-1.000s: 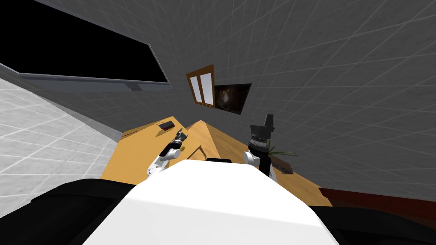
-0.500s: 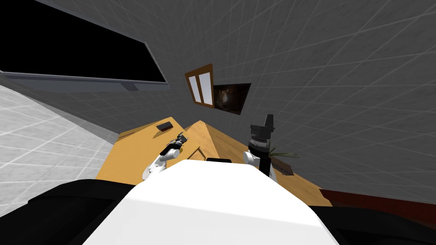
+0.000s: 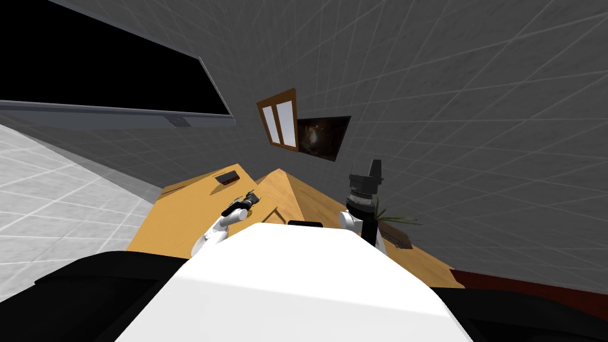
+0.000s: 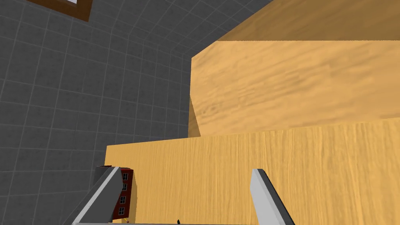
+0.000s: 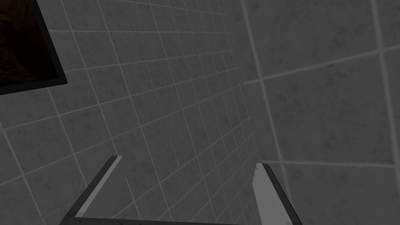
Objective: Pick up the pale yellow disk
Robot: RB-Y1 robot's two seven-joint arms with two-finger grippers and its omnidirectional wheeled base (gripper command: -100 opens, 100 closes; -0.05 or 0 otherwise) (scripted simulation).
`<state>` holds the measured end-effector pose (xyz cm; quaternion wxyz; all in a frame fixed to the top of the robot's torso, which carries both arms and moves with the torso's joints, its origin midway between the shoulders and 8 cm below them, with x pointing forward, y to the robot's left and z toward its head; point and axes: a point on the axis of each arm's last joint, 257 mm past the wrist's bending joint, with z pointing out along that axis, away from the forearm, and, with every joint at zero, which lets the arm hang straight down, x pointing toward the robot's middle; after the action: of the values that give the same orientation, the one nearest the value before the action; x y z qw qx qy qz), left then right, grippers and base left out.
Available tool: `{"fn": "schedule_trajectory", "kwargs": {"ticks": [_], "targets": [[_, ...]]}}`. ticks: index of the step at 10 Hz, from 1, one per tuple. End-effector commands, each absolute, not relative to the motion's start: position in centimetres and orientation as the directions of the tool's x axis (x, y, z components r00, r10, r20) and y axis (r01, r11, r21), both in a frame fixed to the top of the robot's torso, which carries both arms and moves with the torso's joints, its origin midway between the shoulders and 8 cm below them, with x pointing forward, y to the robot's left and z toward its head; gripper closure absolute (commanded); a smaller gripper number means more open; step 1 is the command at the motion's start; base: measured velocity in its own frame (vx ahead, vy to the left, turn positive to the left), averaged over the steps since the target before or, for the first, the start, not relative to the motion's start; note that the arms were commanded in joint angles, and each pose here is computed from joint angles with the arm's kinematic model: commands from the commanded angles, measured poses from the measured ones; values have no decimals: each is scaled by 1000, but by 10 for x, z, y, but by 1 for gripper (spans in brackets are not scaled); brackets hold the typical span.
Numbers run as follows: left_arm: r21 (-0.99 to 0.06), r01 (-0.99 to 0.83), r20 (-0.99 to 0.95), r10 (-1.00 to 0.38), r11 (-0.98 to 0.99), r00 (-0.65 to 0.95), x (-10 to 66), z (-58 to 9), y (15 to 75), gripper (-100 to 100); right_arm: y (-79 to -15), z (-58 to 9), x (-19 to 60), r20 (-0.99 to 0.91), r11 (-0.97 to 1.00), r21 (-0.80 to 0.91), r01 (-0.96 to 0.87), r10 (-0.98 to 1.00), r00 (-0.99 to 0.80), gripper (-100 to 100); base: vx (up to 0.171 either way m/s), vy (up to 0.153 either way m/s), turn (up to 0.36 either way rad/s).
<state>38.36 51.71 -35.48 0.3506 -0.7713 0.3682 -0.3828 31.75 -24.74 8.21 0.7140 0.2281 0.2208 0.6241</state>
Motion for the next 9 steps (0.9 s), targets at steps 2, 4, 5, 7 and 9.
{"fn": "schedule_trajectory", "kwargs": {"ticks": [2, 4, 5, 7, 9], "targets": [[-760, -362, 334, -802, -539, 495, 368, -387, 528, -100, -247, 82, 318, -31, 117, 601, -790, 992, 124, 0, 76, -20, 17], [-708, -401, 331, -774, -582, 539, 353, -409, 537, -100, -247, 82, 318, -31, 117, 601, -790, 992, 124, 0, 73, -8, 23], [-673, -416, 333, -753, -612, 568, 345, -419, 544, -100, -247, 82, 318, -31, 117, 601, -790, 992, 124, 0, 87, -6, 37], [-619, -446, 324, -727, -646, 605, 331, -436, 550, -100, -247, 82, 318, -31, 117, 601, -790, 992, 124, 0, 74, -5, 38], [-560, -471, 306, -699, -681, 646, 313, -453, 558, -100, -247, 82, 318, -31, 117, 601, -790, 992, 124, 0, 73, -10, 31]]}}
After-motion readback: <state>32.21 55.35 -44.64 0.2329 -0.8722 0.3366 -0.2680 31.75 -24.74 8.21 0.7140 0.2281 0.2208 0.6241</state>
